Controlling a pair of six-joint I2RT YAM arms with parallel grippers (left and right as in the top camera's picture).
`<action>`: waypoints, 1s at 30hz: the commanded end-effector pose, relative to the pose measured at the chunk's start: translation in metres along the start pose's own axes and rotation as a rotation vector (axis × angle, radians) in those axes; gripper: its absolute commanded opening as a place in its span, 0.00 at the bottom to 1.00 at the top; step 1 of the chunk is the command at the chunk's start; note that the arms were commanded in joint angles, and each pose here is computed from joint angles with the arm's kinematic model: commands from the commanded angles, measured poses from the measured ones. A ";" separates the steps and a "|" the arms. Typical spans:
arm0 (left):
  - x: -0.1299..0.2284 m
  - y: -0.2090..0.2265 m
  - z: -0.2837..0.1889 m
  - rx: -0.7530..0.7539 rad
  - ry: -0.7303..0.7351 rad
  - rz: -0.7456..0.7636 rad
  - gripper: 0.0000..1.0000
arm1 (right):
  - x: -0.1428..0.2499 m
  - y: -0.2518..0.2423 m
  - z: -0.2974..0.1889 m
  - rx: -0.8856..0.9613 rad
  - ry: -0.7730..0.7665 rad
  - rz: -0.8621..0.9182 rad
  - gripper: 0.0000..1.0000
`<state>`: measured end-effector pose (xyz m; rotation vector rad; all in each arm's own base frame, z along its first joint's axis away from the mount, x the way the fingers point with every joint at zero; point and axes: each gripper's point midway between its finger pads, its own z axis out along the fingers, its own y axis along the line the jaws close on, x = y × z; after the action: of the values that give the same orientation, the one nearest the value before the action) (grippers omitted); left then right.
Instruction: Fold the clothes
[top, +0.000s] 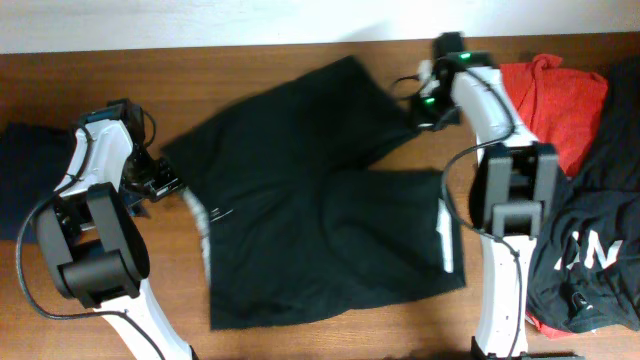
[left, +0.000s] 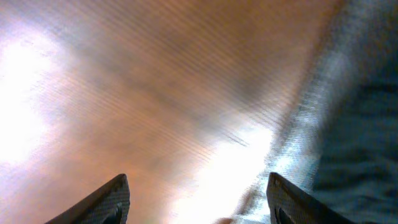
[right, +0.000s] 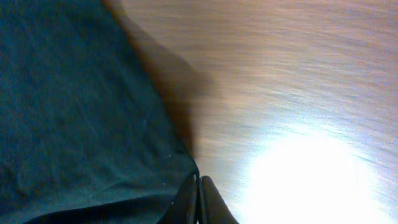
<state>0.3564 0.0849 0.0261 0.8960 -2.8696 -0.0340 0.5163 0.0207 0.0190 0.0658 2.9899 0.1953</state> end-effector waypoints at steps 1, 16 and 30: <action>-0.014 -0.044 -0.008 0.211 -0.047 0.091 0.70 | 0.010 -0.059 -0.029 0.145 0.021 0.151 0.04; 0.048 -0.038 -0.064 0.108 0.159 0.299 0.70 | 0.079 -0.088 -0.175 -0.044 0.114 0.527 0.99; 0.144 -0.005 -0.106 -0.011 0.000 0.350 0.70 | 0.242 -0.058 -0.197 0.048 0.117 0.651 0.99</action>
<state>0.2714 -0.0031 0.1305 0.3131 -2.8431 0.0123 0.2724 -0.0554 0.1711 0.9408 3.0445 0.2203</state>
